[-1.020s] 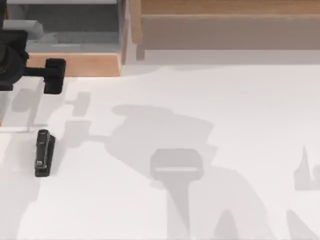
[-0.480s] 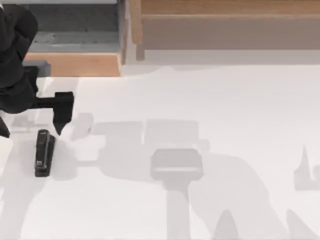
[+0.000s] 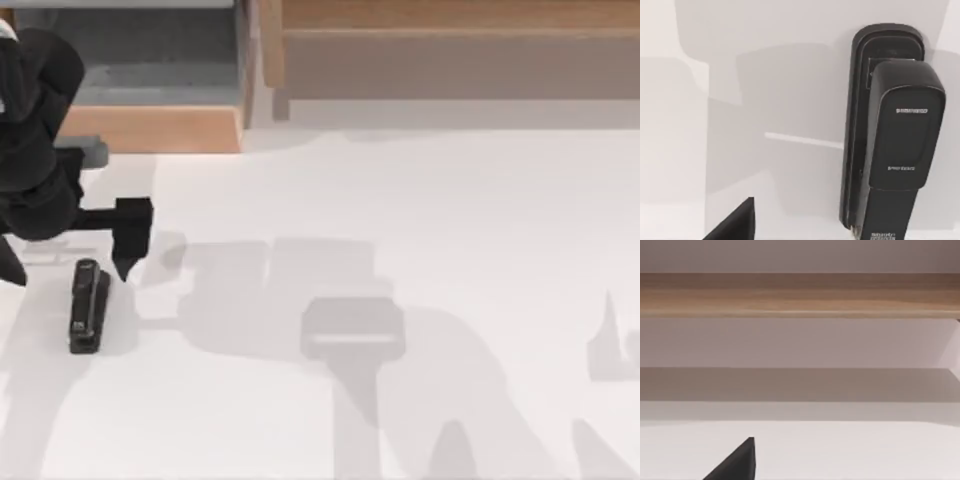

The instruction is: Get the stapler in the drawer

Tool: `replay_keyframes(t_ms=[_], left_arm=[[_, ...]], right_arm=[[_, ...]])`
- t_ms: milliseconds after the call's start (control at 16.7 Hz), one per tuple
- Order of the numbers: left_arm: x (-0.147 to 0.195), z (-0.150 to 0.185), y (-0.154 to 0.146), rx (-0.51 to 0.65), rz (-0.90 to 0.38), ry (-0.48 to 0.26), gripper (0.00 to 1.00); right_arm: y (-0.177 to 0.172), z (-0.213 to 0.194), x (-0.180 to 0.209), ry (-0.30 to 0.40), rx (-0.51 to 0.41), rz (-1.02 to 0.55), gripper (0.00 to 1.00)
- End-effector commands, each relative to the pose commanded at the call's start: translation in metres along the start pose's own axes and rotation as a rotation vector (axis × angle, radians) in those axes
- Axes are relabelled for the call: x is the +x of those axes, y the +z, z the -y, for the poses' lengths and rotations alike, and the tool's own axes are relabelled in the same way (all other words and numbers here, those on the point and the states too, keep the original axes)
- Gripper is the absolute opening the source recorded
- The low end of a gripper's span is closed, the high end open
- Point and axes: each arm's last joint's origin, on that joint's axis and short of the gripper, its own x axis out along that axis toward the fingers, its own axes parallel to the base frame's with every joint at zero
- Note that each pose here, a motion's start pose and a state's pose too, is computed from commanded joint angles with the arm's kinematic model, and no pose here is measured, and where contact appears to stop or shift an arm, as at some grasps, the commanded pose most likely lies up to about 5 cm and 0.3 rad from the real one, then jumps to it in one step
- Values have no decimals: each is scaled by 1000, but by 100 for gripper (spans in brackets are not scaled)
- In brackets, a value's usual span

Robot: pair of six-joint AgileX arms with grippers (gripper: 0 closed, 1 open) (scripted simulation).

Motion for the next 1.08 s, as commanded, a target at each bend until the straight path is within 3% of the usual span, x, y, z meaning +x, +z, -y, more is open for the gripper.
replay_keyframes(t_ms=[300,540,1080], left_arm=[[45,1,0,-1,6,-1,100],[49,1,0,-1,2,-1,100],[49,1,0,-1,2,-1,32]], right_arm=[[0,0,0,0,0,0,100],[0,0,0,0,0,0,100],[0,0,0,0,0,0,100]])
